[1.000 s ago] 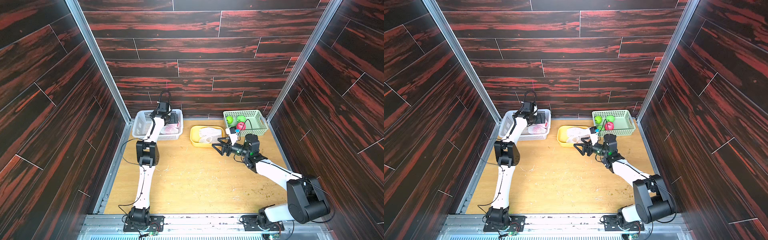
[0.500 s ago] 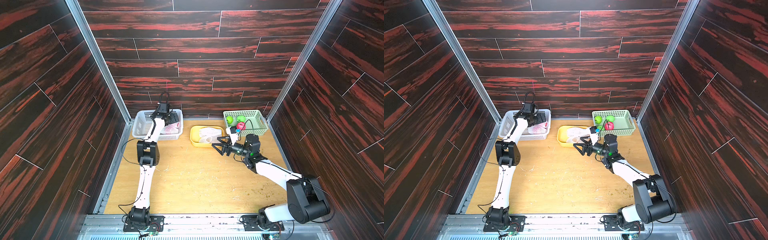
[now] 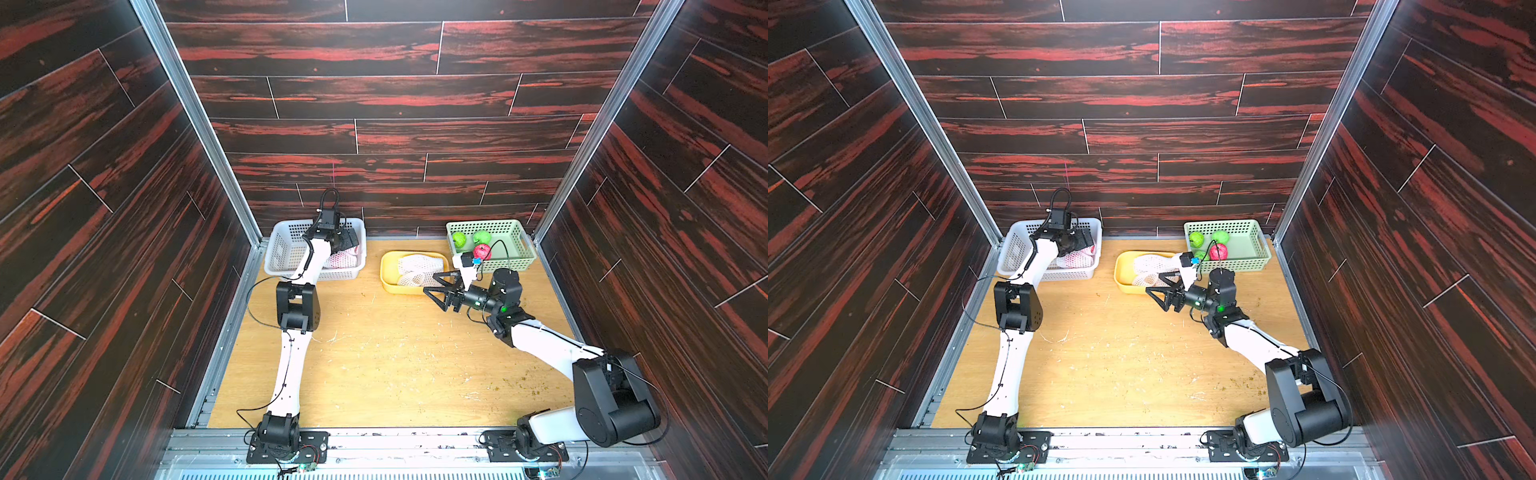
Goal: Remove foam nets from apples
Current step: Pick up the apple from the basket.
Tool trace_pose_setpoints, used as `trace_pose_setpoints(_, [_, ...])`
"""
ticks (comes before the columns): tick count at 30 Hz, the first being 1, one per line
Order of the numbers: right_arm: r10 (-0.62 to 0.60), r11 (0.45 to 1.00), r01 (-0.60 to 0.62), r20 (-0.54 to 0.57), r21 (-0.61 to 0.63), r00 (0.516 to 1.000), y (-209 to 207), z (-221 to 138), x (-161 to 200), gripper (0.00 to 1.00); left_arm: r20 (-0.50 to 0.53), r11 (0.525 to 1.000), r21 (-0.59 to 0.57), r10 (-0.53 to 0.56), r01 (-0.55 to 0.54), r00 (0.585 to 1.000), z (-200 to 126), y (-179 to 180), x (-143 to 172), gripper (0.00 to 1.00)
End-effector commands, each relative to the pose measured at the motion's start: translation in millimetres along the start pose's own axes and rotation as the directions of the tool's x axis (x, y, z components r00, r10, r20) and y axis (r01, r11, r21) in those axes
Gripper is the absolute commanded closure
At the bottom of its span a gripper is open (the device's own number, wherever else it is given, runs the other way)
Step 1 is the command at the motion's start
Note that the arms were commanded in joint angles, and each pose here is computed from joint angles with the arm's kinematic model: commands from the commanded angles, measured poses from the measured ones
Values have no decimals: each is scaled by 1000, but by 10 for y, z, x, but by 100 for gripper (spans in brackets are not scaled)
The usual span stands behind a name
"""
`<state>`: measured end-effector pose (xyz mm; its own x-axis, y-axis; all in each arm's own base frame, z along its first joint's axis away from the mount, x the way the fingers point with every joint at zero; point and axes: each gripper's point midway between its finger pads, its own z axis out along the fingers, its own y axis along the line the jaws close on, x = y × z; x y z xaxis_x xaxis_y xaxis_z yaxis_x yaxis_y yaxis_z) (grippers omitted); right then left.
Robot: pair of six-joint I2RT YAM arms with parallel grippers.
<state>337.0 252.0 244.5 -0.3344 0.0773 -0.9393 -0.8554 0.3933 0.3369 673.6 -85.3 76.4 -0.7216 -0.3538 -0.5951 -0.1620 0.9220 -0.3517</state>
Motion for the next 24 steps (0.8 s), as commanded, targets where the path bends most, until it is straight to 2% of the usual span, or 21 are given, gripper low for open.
trace_pose_setpoints(1, [19, 1000, -19, -13, -22, 1000, 9, 34, 86, 16, 8, 1000, 12, -15, 15, 1000, 75, 32, -16, 0])
trace_pose_setpoints(5, [31, 999, -31, -10, -38, 999, 20, 45, 77, 16, 2, 1000, 12, -8, 8, 1000, 122, 52, 20, 2])
trace_pose_setpoints(14, [34, 998, -34, -10, -43, 999, 32, 47, 50, 16, 50, 999, 34, -3, 1, 999, 33, -19, -135, 28])
trace_pose_setpoints(20, [33, 998, -33, -10, -47, 999, 47, 50, 33, 16, 76, 999, 31, 8, -10, 997, -94, -45, -239, 34])
trace_pose_setpoints(24, [34, 998, -34, -11, -47, 999, 52, 45, 20, 16, 90, 999, 36, 16, -19, 996, -206, -85, -311, 35])
